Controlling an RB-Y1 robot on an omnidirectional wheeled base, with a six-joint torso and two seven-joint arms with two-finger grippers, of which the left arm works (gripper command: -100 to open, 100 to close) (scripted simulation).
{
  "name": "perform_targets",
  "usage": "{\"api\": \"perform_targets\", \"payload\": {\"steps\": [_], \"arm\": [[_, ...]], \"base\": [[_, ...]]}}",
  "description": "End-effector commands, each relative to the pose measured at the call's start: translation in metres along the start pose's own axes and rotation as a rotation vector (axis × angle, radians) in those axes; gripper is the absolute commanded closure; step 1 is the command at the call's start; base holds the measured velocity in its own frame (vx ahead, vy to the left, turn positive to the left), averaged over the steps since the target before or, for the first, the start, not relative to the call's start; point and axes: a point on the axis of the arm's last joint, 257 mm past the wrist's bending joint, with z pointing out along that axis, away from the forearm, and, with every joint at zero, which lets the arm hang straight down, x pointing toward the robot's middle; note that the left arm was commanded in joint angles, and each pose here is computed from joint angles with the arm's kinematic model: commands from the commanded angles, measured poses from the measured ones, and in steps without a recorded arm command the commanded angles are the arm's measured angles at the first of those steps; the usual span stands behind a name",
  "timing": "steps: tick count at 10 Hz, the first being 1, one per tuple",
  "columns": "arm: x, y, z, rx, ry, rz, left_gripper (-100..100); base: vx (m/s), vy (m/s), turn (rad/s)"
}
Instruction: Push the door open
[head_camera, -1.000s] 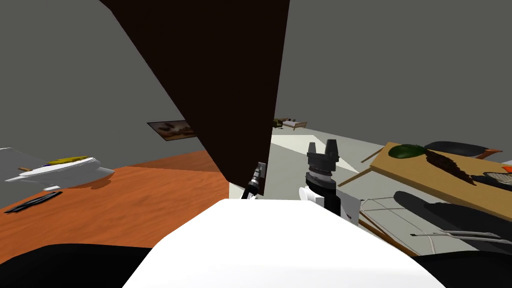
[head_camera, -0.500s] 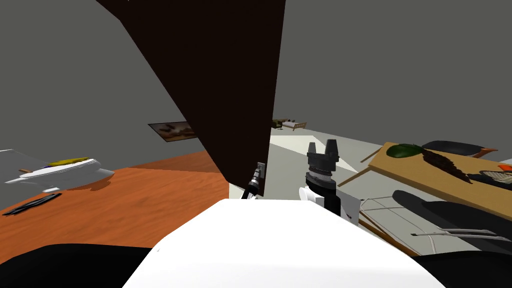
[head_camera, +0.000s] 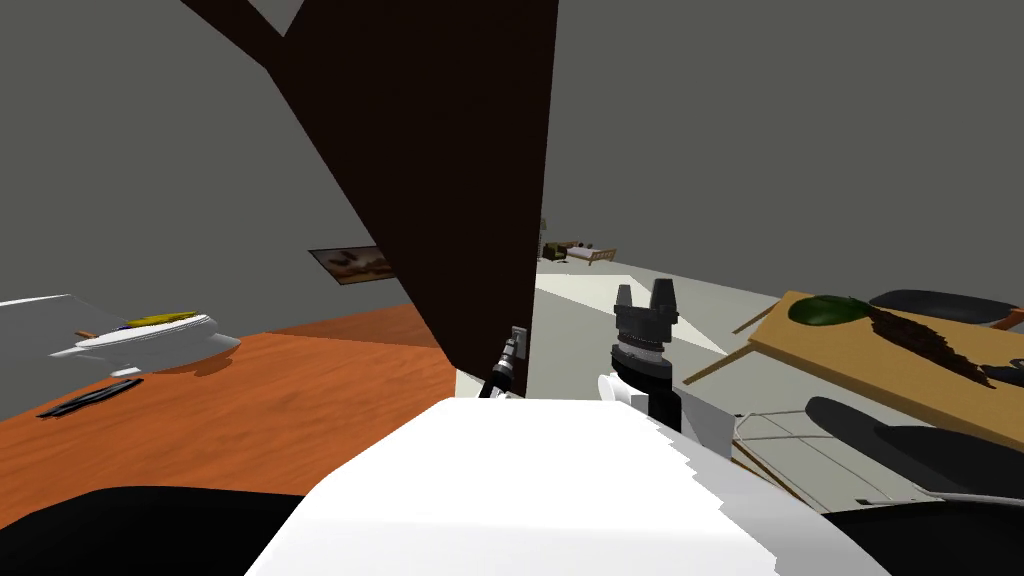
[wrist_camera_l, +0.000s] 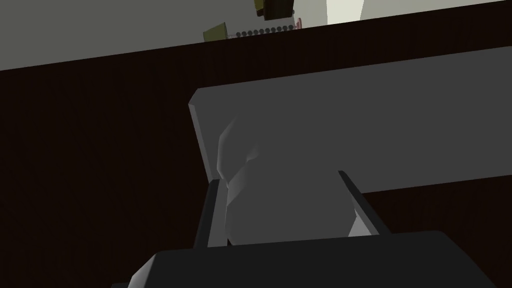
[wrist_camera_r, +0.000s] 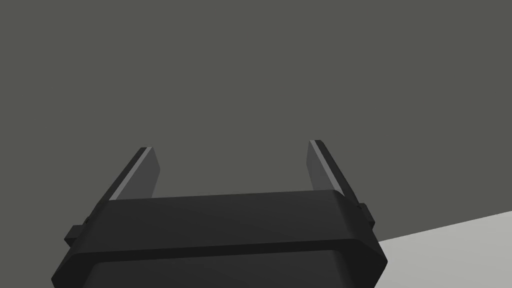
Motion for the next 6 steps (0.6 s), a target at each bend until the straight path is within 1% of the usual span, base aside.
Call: {"api": "perform_targets", "payload": {"steps": [1,3,4,5,6], "arm": [[-0.016,0.001,-0.0001,-0.001,-0.021,0.012,100],[-0.032,0.001,-0.0005,-0.002,-0.051,0.01,100],[-0.038,0.0,0.0002,0.0,-0.068,0.002,100],[-0.041,-0.001,0.0007,0.001,-0.076,-0.003,100],[-0.045,-0.004,0.0021,0.005,-0.092,-0.016,100]], "base": [[0.131,-0.154,0.067],[0.166,-0.173,0.09],[0.168,-0.164,0.149],[0.146,-0.163,0.08],[0.142,-0.168,0.082]]}}
